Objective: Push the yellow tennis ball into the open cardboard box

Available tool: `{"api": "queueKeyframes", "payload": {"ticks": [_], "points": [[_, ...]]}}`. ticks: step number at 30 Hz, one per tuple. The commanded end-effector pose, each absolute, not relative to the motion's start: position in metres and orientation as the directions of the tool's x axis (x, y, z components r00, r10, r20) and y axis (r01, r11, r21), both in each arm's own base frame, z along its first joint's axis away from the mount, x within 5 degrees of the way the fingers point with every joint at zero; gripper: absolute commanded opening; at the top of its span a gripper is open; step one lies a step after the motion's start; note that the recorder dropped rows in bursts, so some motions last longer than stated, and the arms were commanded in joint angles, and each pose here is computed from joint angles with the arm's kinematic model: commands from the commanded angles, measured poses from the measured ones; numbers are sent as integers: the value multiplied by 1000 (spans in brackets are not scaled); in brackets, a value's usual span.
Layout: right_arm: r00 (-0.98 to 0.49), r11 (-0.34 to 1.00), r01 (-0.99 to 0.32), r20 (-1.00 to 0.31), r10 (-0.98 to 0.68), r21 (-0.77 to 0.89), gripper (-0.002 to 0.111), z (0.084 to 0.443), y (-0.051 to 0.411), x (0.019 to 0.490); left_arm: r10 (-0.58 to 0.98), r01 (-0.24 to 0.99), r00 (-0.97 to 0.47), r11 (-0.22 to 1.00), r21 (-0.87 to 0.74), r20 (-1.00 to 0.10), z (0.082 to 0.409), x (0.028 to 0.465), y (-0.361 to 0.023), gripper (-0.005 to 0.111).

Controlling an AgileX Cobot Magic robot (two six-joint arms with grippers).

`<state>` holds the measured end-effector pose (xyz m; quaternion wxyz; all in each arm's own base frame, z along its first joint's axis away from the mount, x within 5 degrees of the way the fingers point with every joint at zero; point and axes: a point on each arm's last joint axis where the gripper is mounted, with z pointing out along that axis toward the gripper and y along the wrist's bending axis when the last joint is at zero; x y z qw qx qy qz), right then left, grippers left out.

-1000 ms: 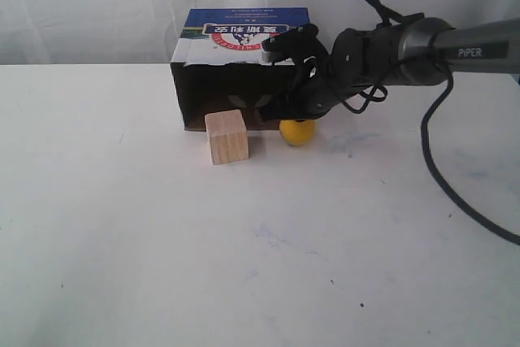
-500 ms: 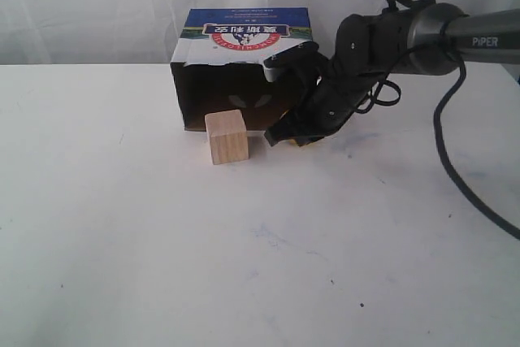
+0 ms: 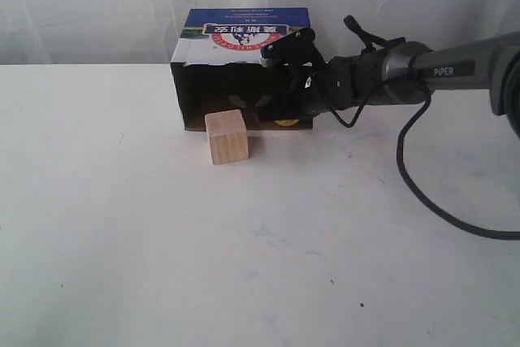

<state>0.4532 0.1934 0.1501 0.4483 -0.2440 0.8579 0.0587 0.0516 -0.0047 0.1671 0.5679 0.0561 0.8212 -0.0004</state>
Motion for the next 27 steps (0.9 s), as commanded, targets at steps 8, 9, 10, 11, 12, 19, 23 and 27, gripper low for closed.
{"api": "queueKeyframes", "payload": {"ticks": [8,9,10,11,12,19,23,27], "points": [[-349,889,-438,-886,-304,-133,0,192,191,456,88,101,-346,993,56,-934,166,51,-5,0],[-388,885,-448,-864,-321,-127,0,188,191,454,88,101,-346,993,56,-934,166,51,-5,0],[-430,881,-458,-837,-338,-120,0,186,190,451,88,101,-346,993,56,-934,166,51,-5,0],[-470,876,-469,-807,-356,-113,0,185,189,447,88,101,-346,993,56,-934,166,51,-5,0],[-502,872,-478,-782,-370,-106,0,184,188,444,88,101,-346,993,56,-934,166,51,-5,0],[-696,878,-478,-604,-388,-14,0,210,178,411,88,101,-346,993,56,-934,166,51,-5,0],[-695,860,-505,-554,-458,-77,0,237,165,393,88,101,-346,993,56,-934,166,51,-5,0],[-823,873,-233,-391,-412,-428,0,255,78,392,88,101,-346,993,56,-934,166,51,-5,0]]}}
